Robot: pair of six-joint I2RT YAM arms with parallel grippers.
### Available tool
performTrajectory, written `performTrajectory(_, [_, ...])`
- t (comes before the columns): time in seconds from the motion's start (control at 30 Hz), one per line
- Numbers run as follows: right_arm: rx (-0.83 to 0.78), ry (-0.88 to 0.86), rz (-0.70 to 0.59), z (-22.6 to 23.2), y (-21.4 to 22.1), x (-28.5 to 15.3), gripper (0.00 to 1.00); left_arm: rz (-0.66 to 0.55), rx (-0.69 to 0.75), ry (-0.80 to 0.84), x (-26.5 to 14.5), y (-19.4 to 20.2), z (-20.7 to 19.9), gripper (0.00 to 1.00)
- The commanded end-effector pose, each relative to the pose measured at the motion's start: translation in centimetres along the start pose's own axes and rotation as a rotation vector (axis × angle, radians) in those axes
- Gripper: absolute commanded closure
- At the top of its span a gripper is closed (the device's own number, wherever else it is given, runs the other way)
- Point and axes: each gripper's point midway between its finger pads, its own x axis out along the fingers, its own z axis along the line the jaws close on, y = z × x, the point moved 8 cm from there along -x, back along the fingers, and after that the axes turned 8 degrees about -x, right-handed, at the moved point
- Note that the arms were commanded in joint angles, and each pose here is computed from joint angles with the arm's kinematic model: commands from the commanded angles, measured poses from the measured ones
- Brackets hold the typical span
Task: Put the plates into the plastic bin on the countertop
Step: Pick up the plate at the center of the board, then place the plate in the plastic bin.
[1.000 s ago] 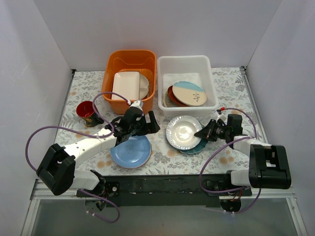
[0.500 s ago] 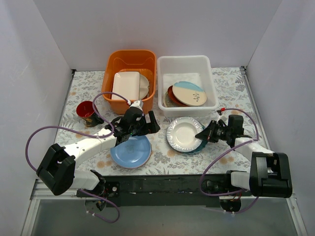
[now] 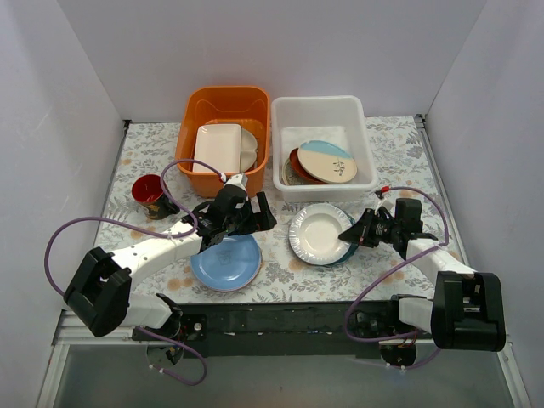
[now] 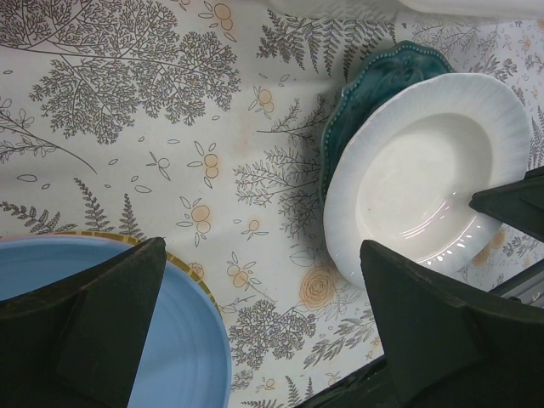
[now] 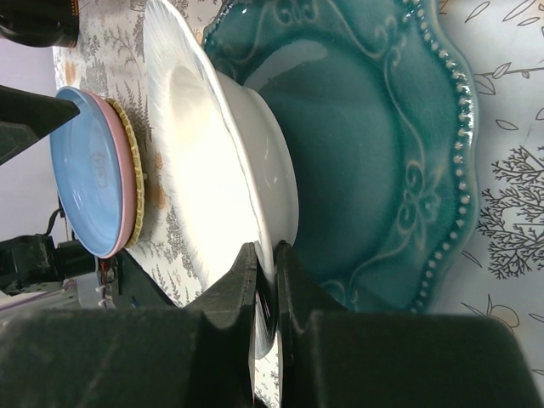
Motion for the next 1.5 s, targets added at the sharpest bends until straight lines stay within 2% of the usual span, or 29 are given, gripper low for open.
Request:
performTrajectory(0.0, [-0.083, -0.059, -0.046, 1.5, -2.1, -0.5, 0.99, -0.014, 0.003, 0.011, -0.2, -0.2, -0.3, 0.02])
performTrajectory(1.17, [-0.186, -0.183, -0.13, 6.8, -6.7, -3.5, 0.99, -0.01, 0.015, 0.029, 0.0, -0.5, -0.9, 0.02])
performTrajectory(1.47, [-0.221, -0.2, -0.17, 8.0, -9.3, -3.9, 0.99, -0.013, 0.019, 0.032, 0.0, -0.6, -1.1, 0.02])
